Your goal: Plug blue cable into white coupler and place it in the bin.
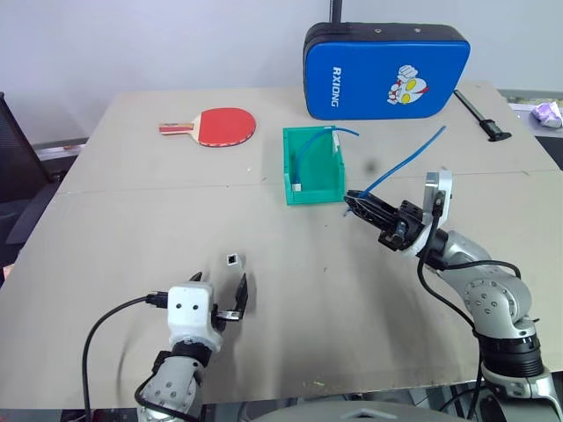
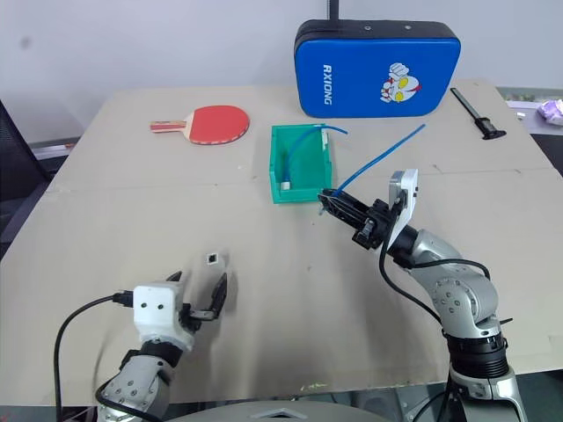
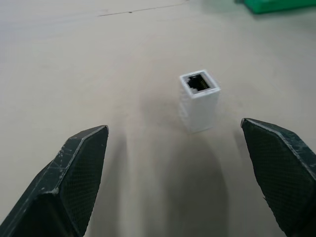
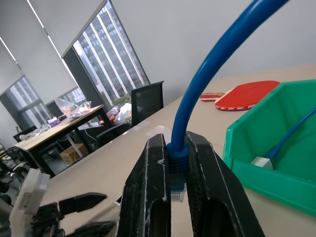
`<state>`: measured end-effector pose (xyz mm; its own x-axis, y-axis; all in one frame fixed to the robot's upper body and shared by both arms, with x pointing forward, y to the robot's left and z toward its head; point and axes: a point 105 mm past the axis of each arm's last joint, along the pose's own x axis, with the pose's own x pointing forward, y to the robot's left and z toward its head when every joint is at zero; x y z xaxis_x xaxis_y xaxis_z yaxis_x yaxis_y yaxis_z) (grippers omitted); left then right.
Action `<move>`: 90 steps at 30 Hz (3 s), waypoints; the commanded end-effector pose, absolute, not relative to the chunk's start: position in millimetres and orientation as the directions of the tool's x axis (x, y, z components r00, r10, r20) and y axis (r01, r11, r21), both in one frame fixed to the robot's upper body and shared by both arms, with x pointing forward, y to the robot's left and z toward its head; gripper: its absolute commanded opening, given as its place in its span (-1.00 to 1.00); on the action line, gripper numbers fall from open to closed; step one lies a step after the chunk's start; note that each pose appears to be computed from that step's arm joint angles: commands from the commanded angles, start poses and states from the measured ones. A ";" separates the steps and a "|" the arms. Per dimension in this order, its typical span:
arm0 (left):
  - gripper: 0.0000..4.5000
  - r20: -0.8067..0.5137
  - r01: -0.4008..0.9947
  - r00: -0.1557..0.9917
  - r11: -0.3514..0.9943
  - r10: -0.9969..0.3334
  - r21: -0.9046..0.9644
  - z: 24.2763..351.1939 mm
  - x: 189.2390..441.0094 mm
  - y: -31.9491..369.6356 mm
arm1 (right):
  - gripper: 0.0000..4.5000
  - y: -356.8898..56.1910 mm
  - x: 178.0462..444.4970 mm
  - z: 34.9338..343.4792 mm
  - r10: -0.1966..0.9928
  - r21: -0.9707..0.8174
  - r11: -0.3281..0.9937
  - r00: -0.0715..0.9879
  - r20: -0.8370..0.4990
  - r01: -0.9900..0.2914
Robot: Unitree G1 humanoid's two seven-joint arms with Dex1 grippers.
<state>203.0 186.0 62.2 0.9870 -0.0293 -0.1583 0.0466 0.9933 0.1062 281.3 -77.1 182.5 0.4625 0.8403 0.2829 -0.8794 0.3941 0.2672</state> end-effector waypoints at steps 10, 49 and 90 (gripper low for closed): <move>0.96 -0.103 -0.022 0.994 0.998 0.028 0.057 44.9 231.2 169.7 | -1.00 -82.0 277.3 203.0 0.816 0.231 0.416 0.474 0.332 -0.879; -0.85 0.282 0.372 0.859 0.899 -0.427 0.230 172.5 316.9 68.8 | -1.00 11.0 312.2 228.0 0.842 -0.371 0.538 0.464 0.275 -0.757; -0.85 0.255 0.366 0.867 0.894 -0.428 0.257 162.3 309.3 67.4 | -1.00 16.1 325.1 168.9 0.839 -0.400 0.514 0.541 0.050 -0.759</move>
